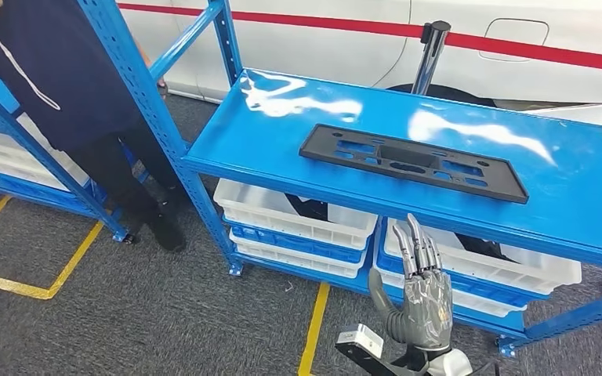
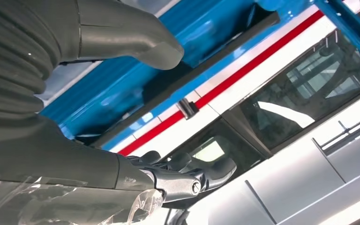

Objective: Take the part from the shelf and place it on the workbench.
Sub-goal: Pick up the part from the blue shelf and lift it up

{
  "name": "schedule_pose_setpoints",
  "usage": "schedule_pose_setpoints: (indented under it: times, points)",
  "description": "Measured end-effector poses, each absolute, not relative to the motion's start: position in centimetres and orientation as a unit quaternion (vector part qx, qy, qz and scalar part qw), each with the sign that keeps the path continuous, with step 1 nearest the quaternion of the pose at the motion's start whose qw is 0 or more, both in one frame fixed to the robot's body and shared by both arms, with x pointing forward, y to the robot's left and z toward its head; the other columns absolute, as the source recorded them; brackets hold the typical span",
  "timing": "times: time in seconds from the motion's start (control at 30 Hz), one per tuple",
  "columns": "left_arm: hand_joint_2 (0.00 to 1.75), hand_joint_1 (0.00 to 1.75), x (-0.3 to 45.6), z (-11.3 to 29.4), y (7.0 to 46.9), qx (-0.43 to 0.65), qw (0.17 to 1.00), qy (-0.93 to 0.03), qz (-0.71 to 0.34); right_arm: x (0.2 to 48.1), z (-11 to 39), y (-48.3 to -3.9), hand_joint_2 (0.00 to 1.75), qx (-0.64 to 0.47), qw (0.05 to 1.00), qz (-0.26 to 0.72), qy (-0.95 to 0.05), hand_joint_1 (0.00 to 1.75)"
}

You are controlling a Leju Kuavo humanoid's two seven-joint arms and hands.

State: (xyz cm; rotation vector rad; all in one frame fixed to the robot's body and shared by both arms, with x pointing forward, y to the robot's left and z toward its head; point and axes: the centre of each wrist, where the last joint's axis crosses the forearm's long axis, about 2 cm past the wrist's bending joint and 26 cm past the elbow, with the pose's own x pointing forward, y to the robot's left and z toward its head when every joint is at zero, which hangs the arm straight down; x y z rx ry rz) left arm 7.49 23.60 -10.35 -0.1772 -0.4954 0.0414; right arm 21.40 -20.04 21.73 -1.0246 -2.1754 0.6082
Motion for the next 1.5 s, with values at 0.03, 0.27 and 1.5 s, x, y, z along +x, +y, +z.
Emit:
schedule_pose_setpoints:
  times: [0.03, 0.27, 1.5]
  points:
    - [0.00, 0.00, 7.5, -10.3, 23.6, -0.088, 0.965, -0.245, 0.020, 21.4, 21.8, -20.1, 1.75, -0.391, 0.324, 0.232, -0.829, 0.00]
    - [0.00, 0.00, 7.3, -10.4, 23.4, -0.091, 0.966, -0.243, 0.015, 21.3, 21.5, -20.2, 1.75, -0.395, 0.327, 0.239, -0.824, 0.00]
    - [0.00, 0.00, 7.5, -10.3, 23.4, -0.091, 0.965, -0.244, 0.019, 21.8, 20.7, -22.0, 1.75, -0.486, 0.320, 0.265, -0.769, 0.00]
